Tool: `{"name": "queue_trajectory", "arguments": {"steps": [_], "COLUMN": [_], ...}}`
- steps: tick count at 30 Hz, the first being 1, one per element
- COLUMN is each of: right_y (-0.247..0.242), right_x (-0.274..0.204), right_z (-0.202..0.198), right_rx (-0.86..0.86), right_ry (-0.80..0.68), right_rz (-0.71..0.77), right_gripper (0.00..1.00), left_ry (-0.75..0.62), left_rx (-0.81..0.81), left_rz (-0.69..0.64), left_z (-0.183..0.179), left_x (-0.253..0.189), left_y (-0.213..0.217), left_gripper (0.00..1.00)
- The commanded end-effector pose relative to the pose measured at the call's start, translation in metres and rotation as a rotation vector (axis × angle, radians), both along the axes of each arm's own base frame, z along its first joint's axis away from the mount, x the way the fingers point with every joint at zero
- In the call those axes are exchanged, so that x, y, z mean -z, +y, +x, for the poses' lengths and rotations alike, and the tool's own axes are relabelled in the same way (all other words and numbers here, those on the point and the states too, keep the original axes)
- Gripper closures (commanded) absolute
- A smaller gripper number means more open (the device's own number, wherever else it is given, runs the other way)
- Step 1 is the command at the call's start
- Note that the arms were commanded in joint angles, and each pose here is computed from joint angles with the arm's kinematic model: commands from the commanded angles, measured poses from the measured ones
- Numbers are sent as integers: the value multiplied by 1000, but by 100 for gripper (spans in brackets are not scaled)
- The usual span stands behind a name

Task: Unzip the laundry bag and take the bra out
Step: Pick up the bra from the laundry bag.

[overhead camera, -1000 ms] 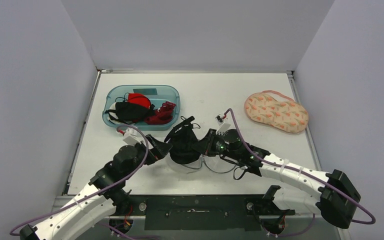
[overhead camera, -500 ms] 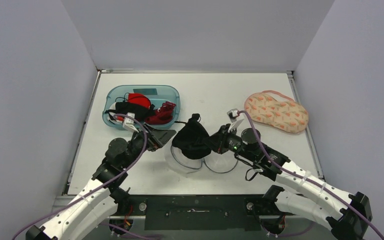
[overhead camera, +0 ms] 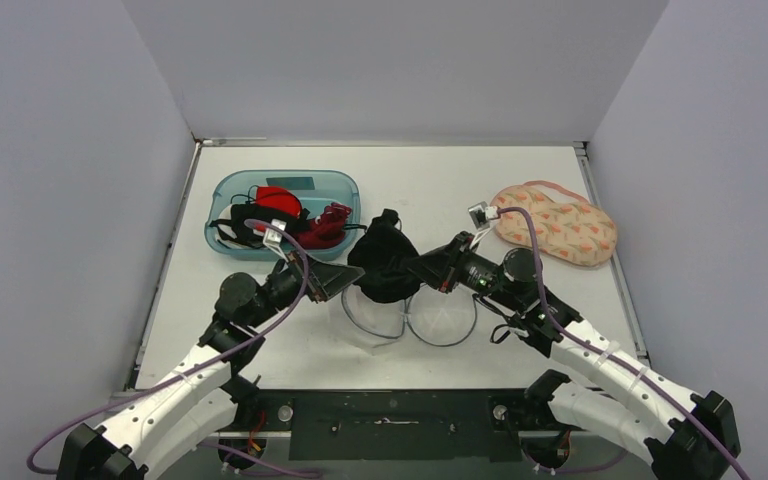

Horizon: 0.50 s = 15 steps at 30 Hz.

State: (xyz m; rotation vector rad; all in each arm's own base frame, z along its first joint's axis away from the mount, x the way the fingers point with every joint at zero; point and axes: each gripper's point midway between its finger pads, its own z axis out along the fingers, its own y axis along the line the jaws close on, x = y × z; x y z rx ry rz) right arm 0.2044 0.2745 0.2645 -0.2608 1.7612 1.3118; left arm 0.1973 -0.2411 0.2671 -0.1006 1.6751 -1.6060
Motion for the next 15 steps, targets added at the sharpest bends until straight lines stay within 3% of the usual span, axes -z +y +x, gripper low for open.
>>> {"name": "queue_trajectory", "arguments": {"steps": [1, 10, 15], "right_y": [6, 6, -4], "right_x": [-51, -73, -76], "right_z": [-3, -7, 0], "right_rx": [-53, -72, -5], "right_ry": [-94, -137, -174], "right_rz": [159, 200, 104], "right_gripper": [95, 95, 95], "left_ry": [-113, -134, -194], "left_rx": [74, 53, 4], "left_rz": [-54, -36, 20], "left_z": [-10, -9, -9], "left_x": [-38, -48, -69], "left_y": [-6, -3, 9], "left_gripper": [4, 4, 4]}}
